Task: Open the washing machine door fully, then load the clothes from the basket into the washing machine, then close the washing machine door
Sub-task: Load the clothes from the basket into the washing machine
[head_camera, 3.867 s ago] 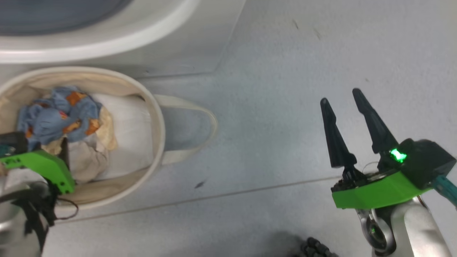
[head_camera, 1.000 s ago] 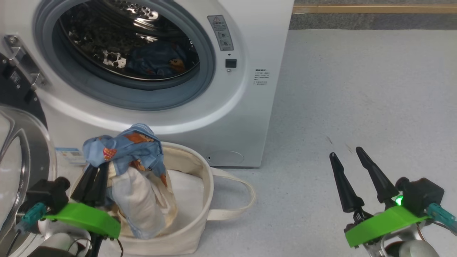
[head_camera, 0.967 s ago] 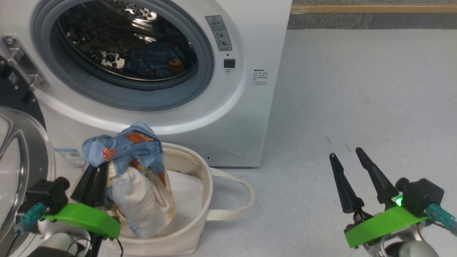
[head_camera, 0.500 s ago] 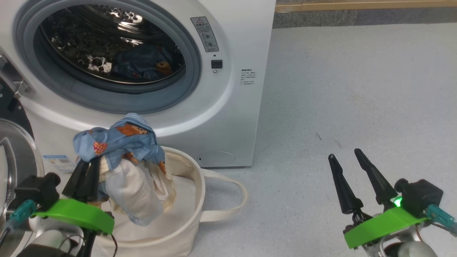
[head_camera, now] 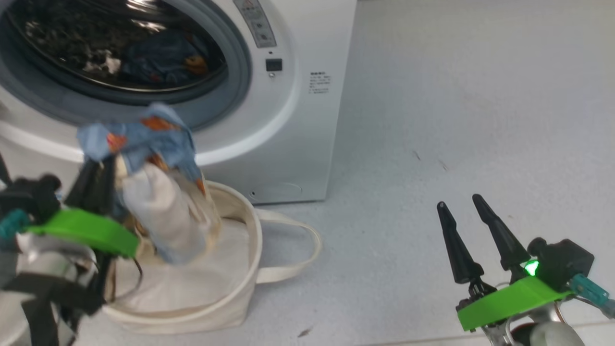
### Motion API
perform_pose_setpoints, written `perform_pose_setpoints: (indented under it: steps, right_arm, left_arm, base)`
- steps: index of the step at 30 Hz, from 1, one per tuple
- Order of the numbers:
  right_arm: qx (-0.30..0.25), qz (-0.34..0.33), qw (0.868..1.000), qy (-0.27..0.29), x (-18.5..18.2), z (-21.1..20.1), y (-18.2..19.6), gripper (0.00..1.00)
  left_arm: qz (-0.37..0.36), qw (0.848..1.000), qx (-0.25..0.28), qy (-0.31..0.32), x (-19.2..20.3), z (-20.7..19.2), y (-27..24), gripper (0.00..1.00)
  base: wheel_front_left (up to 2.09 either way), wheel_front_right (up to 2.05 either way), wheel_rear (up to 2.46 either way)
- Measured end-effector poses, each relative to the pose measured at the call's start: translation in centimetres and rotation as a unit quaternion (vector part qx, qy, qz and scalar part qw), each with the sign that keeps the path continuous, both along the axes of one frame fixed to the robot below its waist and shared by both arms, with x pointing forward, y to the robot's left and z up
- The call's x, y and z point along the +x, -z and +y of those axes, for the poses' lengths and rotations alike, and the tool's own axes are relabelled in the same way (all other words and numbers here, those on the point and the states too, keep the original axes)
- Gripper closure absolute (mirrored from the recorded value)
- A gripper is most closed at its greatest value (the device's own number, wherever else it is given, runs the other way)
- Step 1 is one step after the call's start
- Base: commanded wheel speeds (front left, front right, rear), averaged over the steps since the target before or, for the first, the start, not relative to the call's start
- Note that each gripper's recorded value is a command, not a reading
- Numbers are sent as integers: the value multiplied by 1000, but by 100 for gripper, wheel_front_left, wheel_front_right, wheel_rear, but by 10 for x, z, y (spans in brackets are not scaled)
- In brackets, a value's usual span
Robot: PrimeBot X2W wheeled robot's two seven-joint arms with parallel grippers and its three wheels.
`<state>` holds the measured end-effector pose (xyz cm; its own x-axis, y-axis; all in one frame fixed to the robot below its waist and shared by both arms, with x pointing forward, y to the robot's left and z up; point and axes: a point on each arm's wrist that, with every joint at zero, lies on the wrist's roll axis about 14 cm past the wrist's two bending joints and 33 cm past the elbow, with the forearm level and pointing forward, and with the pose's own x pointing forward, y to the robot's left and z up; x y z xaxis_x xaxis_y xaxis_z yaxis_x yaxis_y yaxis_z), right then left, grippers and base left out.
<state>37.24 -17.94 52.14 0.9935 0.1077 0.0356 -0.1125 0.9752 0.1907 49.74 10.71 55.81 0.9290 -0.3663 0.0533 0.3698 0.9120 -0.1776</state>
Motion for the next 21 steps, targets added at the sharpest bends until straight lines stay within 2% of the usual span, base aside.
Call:
perform_pose_setpoints:
  steps: [12,21]
  right_arm:
    - [-6,18,999,33,18,-14,20,0]
    - [-17,41,997,61,32,-27,47,0]
  left_arm:
    - [-3,1000,-13,-3,95,-3,8,100]
    - [67,998,10,14,165,-15,63,100]
  base:
    - [0,0,0]
    - [0,0,0]
